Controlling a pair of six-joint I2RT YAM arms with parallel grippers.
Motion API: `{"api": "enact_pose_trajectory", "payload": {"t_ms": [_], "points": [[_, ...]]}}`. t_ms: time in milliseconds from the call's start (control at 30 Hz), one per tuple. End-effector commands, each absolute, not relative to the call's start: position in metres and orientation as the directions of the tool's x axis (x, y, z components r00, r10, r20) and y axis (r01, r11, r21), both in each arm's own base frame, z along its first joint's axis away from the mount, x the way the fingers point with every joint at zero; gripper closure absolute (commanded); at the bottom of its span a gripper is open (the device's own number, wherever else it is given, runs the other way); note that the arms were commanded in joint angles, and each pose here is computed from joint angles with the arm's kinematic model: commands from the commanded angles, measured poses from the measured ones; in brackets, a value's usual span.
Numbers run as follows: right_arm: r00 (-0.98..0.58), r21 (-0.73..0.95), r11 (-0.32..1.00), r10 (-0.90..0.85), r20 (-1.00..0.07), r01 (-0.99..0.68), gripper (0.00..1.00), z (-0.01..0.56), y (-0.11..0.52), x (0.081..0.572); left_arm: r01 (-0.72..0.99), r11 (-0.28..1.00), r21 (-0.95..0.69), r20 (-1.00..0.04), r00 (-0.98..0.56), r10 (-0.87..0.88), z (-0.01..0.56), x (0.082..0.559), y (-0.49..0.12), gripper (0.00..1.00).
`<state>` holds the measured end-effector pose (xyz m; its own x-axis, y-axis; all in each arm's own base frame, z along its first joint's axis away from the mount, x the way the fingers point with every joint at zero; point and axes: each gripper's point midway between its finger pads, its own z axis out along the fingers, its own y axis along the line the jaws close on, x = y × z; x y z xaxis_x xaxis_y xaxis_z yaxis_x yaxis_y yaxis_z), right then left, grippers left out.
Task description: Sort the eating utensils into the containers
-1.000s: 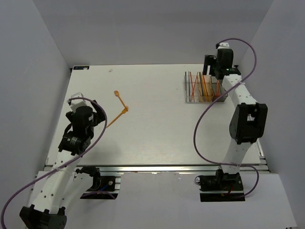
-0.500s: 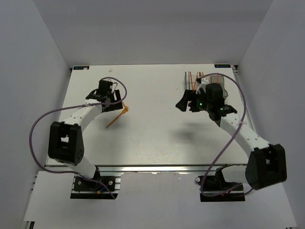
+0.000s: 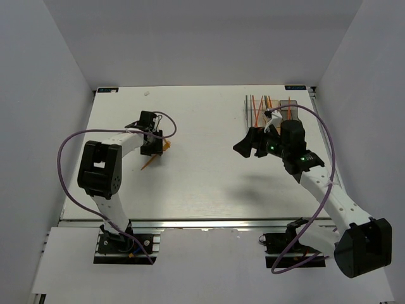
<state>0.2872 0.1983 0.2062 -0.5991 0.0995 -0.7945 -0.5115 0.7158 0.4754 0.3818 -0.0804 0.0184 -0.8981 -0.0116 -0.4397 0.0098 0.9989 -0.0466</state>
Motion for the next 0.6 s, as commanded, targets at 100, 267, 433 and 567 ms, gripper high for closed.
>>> {"api": "enact_pose_trajectory", "payload": {"t_ms": [100, 267, 433, 567], "points": [[-0.54, 0.457, 0.695, 0.116, -0.834, -0.556, 0.11, 0.229, 0.201, 0.286, 0.043, 0.998, 0.039, -0.464, -0.884, 0.057, 0.016, 0.37, -0.095, 0.46], [-0.537, 0.462, 0.698, 0.131, -0.834, -0.547, 0.11, 0.23, 0.199, 0.284, 0.051, 0.996, 0.069, -0.413, -0.908, 0.075, 0.001, 0.348, -0.104, 0.77], [-0.522, 0.443, 0.72, 0.133, -0.843, -0.534, 0.11, 0.233, 0.193, 0.284, 0.017, 0.996, 0.091, -0.403, -0.913, 0.053, -0.001, 0.331, -0.107, 1.0], [-0.509, 0.446, 0.708, 0.141, -0.849, -0.548, 0.11, 0.234, 0.194, 0.281, -0.016, 0.999, 0.034, -0.396, -0.918, -0.002, 0.003, 0.316, -0.118, 1.0]]}}
